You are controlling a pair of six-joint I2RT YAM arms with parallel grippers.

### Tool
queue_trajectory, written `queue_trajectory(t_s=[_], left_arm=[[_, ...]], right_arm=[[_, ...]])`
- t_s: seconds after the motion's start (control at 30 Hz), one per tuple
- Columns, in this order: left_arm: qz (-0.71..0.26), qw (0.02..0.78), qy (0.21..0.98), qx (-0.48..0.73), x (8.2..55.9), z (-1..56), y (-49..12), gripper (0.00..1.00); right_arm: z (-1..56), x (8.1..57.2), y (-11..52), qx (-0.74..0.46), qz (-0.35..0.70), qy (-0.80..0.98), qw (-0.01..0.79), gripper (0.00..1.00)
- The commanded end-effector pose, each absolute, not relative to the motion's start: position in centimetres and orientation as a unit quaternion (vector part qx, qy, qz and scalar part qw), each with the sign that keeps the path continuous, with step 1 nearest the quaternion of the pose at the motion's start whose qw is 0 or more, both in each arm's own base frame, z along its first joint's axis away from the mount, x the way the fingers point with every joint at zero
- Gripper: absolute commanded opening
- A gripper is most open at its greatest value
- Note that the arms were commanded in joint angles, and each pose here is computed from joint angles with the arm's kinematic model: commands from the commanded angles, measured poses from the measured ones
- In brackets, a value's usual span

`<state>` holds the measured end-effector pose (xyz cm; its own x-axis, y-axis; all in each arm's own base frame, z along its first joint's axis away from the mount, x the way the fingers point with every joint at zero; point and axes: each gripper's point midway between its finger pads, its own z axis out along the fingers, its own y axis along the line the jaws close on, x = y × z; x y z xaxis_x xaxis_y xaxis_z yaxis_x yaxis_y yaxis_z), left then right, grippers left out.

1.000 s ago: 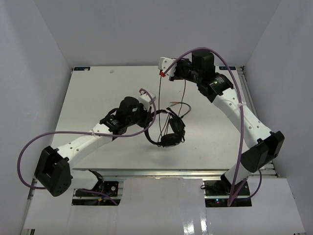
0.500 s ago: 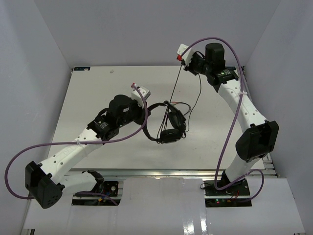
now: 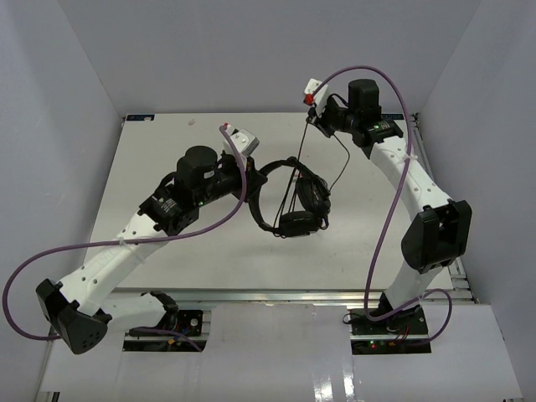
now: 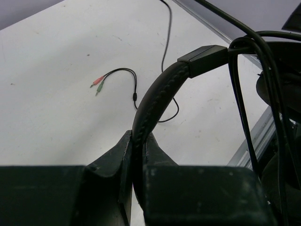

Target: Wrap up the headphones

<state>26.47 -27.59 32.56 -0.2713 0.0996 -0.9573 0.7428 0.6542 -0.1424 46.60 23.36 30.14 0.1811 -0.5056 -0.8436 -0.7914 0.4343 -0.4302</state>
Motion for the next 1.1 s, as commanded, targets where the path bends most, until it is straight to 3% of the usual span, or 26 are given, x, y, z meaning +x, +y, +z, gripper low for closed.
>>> queue_trajectory(t_s=[0.0,0.53,1.07], left_arm=[[-0.356,0.538,0.704,0.297,24.6,36.2,-29.1,0.0],[-0.37,0.6,0.658,0.266,25.2,45.5,-28.9,0.0],[-0.352,0.669,0.625,0.196,28.3,54.8,-28.4,0.0]], right_arm=[[31.3,48.4,23.6,-0.495,0.131,0.63,0.584,0.08],[25.2,43.7,25.5,-0.481,0.267,0.661,0.511,0.08],[29.3,33.0,28.2,-0.441,0.549,0.534,0.468,0.09]])
